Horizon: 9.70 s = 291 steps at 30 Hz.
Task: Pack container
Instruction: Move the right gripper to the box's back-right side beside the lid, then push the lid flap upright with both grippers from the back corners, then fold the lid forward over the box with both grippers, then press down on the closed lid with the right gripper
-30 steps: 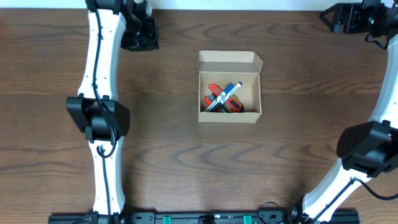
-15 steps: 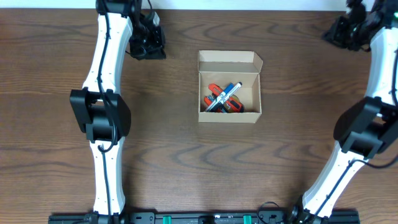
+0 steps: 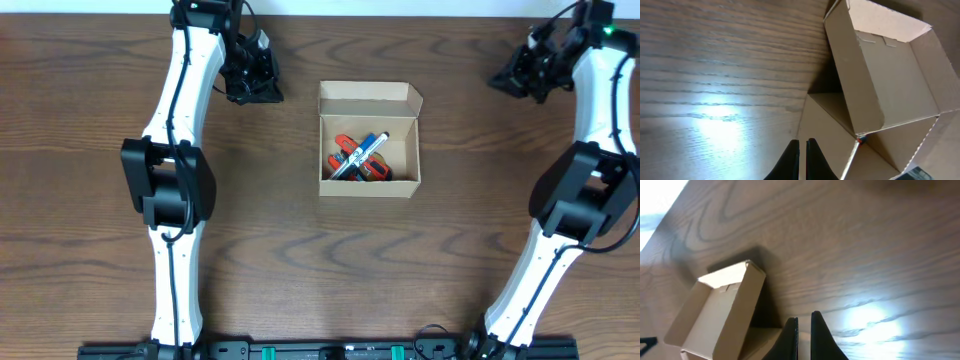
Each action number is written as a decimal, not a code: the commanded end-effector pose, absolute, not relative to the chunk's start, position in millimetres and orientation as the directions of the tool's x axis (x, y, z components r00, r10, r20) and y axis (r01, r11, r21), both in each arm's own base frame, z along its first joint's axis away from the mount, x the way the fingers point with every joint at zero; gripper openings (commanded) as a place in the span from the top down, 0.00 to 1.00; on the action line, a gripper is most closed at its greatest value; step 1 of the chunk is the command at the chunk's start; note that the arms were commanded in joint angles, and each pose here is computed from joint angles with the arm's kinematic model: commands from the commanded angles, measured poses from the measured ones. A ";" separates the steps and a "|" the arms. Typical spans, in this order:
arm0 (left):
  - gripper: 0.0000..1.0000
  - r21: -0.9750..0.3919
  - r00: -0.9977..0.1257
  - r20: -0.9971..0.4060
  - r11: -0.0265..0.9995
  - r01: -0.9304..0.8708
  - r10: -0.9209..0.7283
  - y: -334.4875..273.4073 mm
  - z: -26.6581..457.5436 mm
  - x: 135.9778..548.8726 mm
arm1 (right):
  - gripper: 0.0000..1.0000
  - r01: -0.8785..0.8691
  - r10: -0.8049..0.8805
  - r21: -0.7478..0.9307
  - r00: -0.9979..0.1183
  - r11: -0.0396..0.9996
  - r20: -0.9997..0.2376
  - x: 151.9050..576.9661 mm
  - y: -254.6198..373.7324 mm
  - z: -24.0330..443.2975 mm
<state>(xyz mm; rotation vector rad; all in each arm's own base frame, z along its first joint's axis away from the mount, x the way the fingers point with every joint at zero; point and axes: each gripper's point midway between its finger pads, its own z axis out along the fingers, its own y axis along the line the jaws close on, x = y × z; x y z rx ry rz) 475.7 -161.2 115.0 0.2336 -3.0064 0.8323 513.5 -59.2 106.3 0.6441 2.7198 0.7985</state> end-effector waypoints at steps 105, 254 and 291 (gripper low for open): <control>0.94 -0.701 -0.959 0.257 0.658 -0.273 -0.124 -230.1 45.0 485.3 | 0.99 0.368 0.409 0.807 -0.896 0.461 0.175 506.5 87.0 36.7; 0.94 -0.121 -0.877 -0.453 0.964 0.238 0.160 -158.4 317.4 366.7 | 0.98 -0.176 -0.195 0.257 -0.980 0.950 0.049 319.6 156.6 96.5; 0.94 -0.104 -0.857 -0.493 0.967 0.231 0.152 -150.7 333.1 360.1 | 0.99 -0.184 -0.165 0.100 -0.972 0.978 -0.169 365.5 136.0 163.4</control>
